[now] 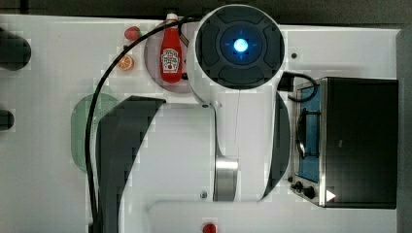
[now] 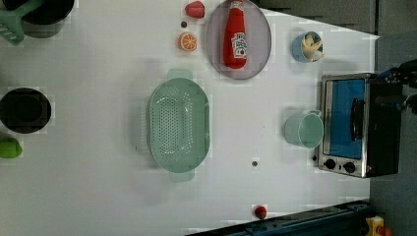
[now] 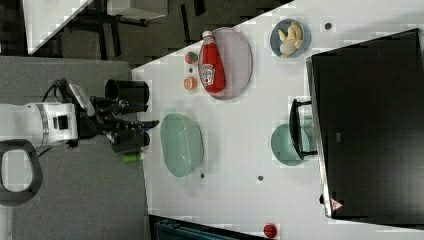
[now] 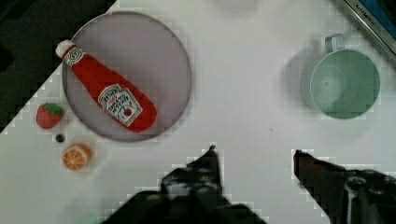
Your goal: Drag strainer left to right.
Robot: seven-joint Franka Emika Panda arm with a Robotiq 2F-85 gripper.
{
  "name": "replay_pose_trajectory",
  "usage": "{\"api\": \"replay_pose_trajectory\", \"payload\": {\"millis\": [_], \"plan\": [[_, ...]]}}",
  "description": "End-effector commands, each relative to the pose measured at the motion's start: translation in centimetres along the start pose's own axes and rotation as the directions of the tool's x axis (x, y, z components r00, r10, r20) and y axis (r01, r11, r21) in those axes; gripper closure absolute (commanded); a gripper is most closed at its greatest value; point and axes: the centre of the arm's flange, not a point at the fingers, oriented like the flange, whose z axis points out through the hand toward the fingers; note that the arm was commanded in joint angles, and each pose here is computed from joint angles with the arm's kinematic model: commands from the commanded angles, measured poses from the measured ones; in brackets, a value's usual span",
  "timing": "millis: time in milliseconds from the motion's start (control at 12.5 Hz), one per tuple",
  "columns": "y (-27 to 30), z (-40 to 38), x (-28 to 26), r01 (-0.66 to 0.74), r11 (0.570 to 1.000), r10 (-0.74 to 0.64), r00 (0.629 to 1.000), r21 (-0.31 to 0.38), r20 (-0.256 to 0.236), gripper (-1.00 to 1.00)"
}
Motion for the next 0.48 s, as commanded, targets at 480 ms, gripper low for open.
{"api": "replay_pose_trajectory", "payload": {"millis": [480], "plan": [[7.6,-7.4,-13.6,-0.058,0.998,0.056,0.997,-0.030,-0.055,-1.00]]}}
